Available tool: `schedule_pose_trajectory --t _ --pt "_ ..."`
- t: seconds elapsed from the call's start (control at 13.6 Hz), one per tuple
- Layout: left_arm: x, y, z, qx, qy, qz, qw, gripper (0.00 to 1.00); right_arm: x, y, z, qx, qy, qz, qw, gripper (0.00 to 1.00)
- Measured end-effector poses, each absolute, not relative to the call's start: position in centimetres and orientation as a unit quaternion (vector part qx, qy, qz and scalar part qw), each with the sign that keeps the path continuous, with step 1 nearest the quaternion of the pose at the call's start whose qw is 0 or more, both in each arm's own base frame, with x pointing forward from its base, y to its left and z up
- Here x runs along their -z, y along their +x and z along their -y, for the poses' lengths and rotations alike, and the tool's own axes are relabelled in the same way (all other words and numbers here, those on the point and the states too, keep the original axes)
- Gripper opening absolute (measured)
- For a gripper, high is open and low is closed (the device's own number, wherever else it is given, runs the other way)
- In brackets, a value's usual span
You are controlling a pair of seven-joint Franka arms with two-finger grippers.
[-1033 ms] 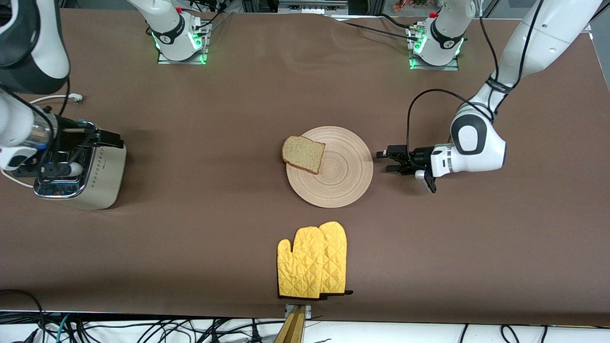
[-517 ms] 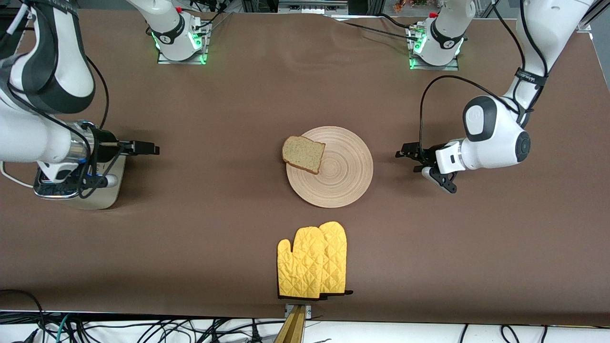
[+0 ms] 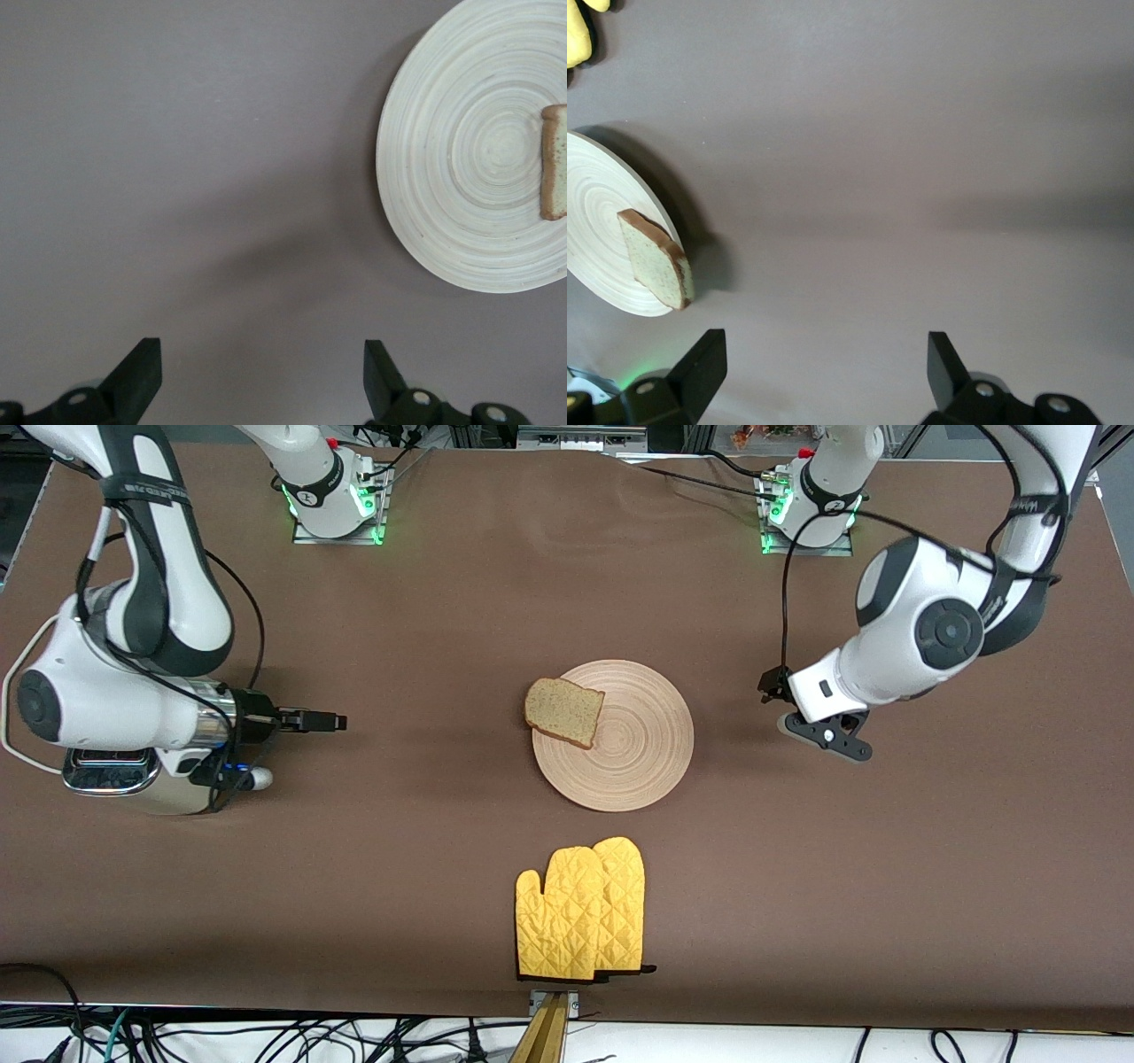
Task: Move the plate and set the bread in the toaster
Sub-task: 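Release the plate with the left gripper while the right gripper reaches the bread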
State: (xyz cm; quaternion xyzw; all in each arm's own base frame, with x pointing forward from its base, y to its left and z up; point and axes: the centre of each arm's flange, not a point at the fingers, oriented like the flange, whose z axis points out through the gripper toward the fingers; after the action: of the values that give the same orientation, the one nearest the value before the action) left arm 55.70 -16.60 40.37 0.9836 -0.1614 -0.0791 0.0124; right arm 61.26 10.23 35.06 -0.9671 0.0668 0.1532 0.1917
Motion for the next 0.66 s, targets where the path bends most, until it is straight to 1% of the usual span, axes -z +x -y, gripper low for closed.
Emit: schedule_pose_trajectory --t 0.22,0.44,0.59,0.66 --pt "-48.4 56.0 16.7 0.084 0.988 0.126 -0.018 1.00 -32.2 60.0 -12.5 -0.153 -0.960 -0.088 0.216 1.00" --pt "-56.5 55.5 14.4 0.034 0.995 0.084 -0.036 1.00 -29.8 58.5 -15.5 -0.148 -0.957 -0.098 0.229 1.00" --pt "-59.5 54.9 11.6 0.006 0.998 0.051 -0.042 1.00 -28.5 57.4 -18.0 -0.144 -0.955 -0.106 0.239 1.00" --pt "-59.9 55.0 10.4 0.002 0.998 0.040 -0.041 1.00 -27.8 56.9 -19.0 -0.144 -0.953 -0.110 0.244 1.00"
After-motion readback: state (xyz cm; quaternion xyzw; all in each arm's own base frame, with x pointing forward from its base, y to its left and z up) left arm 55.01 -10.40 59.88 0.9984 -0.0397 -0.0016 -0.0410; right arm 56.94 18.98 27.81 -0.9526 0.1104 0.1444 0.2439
